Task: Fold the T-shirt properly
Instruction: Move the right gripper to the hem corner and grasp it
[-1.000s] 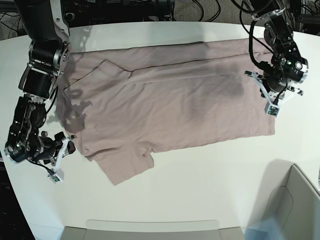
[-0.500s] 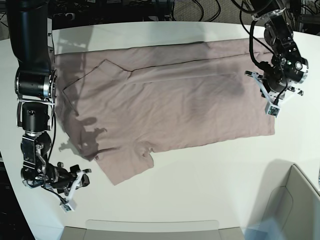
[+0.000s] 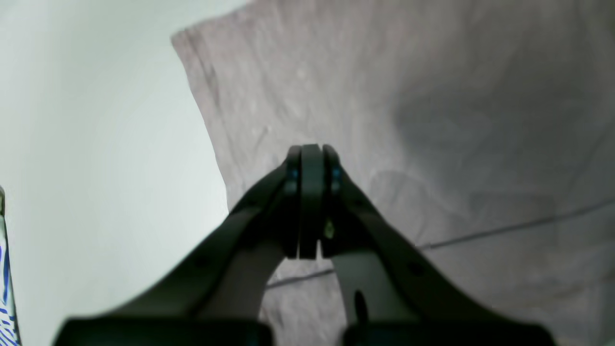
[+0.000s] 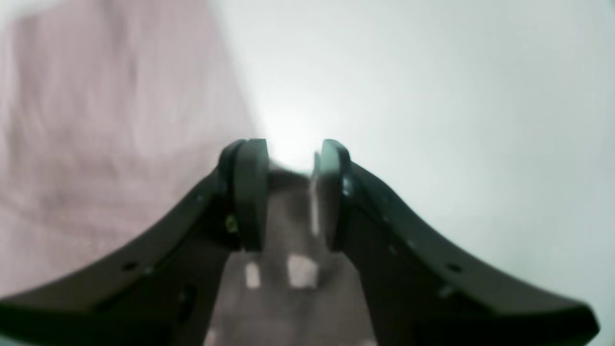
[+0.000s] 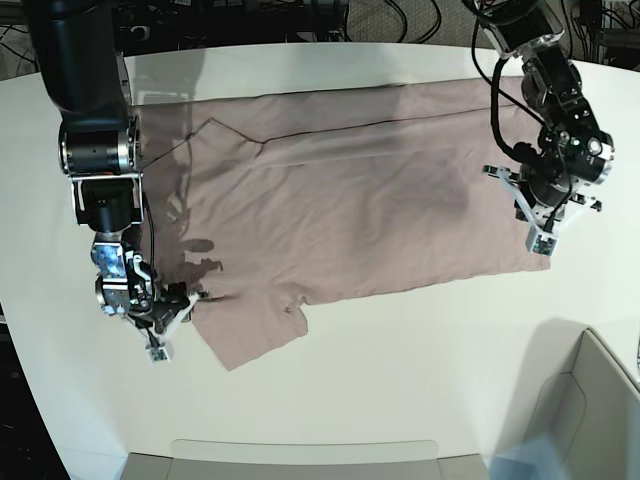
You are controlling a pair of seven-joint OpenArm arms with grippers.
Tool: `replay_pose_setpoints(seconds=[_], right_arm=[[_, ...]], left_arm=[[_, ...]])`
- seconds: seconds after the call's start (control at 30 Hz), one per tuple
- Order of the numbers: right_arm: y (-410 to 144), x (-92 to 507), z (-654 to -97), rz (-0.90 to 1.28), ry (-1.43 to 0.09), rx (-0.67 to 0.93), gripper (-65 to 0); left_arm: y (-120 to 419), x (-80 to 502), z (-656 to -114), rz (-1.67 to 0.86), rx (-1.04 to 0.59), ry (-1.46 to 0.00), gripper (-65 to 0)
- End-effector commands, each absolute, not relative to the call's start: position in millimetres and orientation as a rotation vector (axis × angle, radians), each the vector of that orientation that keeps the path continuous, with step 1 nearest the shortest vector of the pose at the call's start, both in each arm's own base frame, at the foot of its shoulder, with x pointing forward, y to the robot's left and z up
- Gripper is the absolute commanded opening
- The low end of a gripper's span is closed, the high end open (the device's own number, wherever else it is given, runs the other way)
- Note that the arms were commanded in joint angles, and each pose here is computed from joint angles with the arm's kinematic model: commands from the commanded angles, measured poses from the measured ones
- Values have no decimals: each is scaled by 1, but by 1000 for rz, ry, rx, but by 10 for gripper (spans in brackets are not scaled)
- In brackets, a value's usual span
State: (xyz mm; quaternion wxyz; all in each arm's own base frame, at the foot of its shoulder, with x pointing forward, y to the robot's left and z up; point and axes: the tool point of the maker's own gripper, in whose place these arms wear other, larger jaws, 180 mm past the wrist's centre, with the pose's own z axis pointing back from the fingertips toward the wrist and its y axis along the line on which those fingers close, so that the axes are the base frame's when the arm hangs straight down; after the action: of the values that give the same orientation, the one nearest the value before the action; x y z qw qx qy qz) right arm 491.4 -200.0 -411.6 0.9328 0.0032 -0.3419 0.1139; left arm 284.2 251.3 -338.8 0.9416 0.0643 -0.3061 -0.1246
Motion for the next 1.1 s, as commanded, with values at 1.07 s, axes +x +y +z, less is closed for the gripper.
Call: replay_pose_setpoints(seconds=[1.07], right_arm=[[-197, 476, -296, 281, -843, -93, -457]], left_arm=[[239, 287, -347, -282, 96, -613, -650]])
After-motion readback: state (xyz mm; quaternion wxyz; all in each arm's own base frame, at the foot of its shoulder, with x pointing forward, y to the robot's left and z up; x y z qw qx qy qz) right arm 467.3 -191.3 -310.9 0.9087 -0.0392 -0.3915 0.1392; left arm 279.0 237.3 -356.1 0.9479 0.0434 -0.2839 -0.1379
